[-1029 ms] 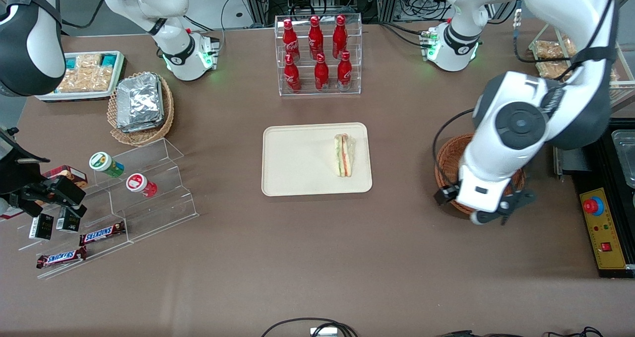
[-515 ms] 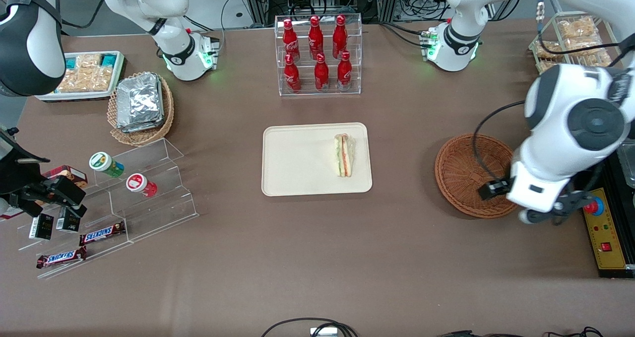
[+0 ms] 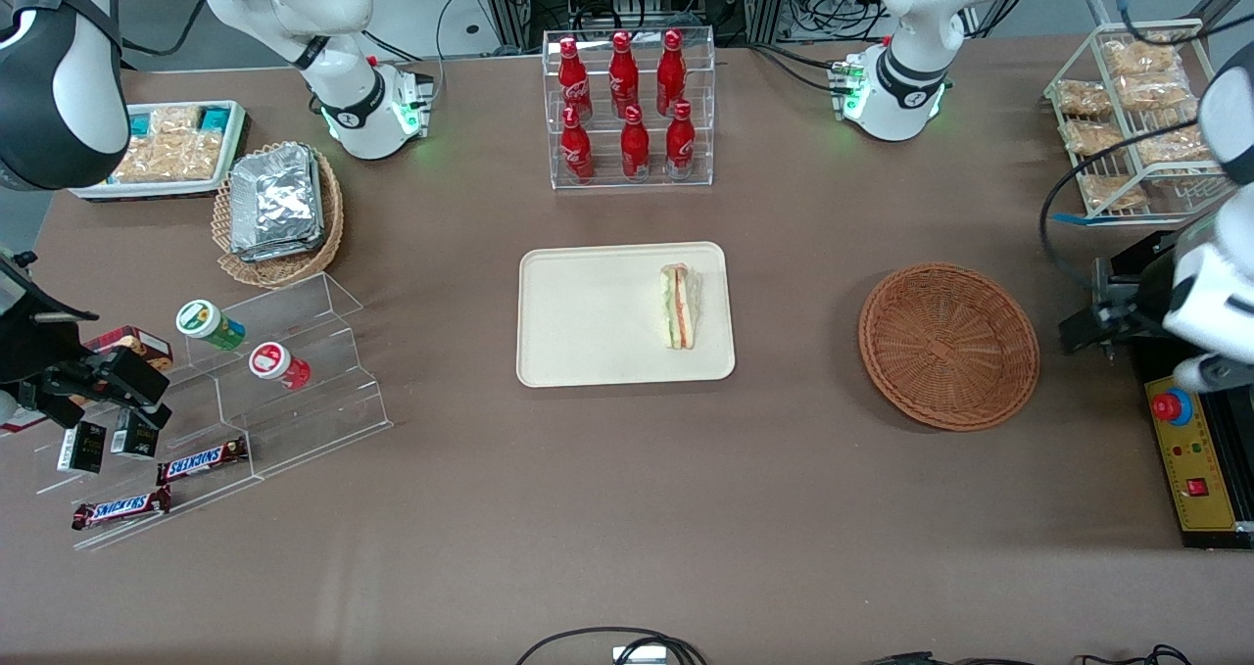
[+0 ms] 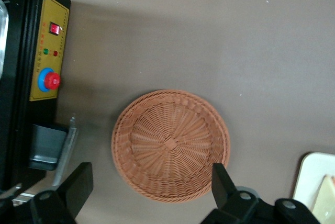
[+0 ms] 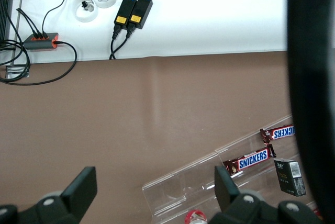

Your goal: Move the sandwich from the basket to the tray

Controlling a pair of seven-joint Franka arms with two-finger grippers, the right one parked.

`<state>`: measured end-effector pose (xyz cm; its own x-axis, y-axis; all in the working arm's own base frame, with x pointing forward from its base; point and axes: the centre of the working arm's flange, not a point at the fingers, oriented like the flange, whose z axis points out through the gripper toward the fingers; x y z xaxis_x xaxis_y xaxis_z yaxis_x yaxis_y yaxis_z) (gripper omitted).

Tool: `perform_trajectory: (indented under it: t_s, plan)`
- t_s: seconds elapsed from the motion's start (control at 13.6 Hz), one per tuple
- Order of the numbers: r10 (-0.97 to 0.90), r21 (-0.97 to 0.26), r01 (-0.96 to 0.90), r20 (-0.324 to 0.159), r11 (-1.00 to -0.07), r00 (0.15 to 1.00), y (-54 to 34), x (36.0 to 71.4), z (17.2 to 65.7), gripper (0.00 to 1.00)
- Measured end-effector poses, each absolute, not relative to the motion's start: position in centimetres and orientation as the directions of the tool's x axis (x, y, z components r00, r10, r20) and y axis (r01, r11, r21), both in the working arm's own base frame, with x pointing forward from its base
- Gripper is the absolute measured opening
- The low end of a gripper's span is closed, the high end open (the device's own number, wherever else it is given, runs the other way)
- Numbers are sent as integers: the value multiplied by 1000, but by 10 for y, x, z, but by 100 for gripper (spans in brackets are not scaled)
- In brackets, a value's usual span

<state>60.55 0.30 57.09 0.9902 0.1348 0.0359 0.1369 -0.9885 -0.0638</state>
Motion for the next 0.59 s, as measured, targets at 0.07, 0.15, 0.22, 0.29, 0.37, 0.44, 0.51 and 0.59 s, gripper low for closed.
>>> perform_trajectory:
  t_s: [0.07, 0.15, 0.22, 0.29, 0.37, 0.44, 0.51, 0.59]
  plan:
    - [113, -57, 115, 42, -992, 993, 7, 596, 581, 100]
    - [95, -45, 97, 47, -994, 994, 10, 588, 592, 100]
    - [65, -29, 66, 56, -997, 996, 11, 580, 603, 100]
    - [21, -20, 22, 66, -1000, 998, 10, 573, 614, 100]
    - [-26, -19, -24, 71, -1000, 997, 8, 566, 623, 100]
    - [-67, -19, -66, 68, -998, 995, 4, 559, 631, 100]
    - [-96, -16, -95, 64, -995, 993, -2, 552, 638, 100]
    - [-114, -11, -113, 59, -994, 992, -10, 546, 643, 100]
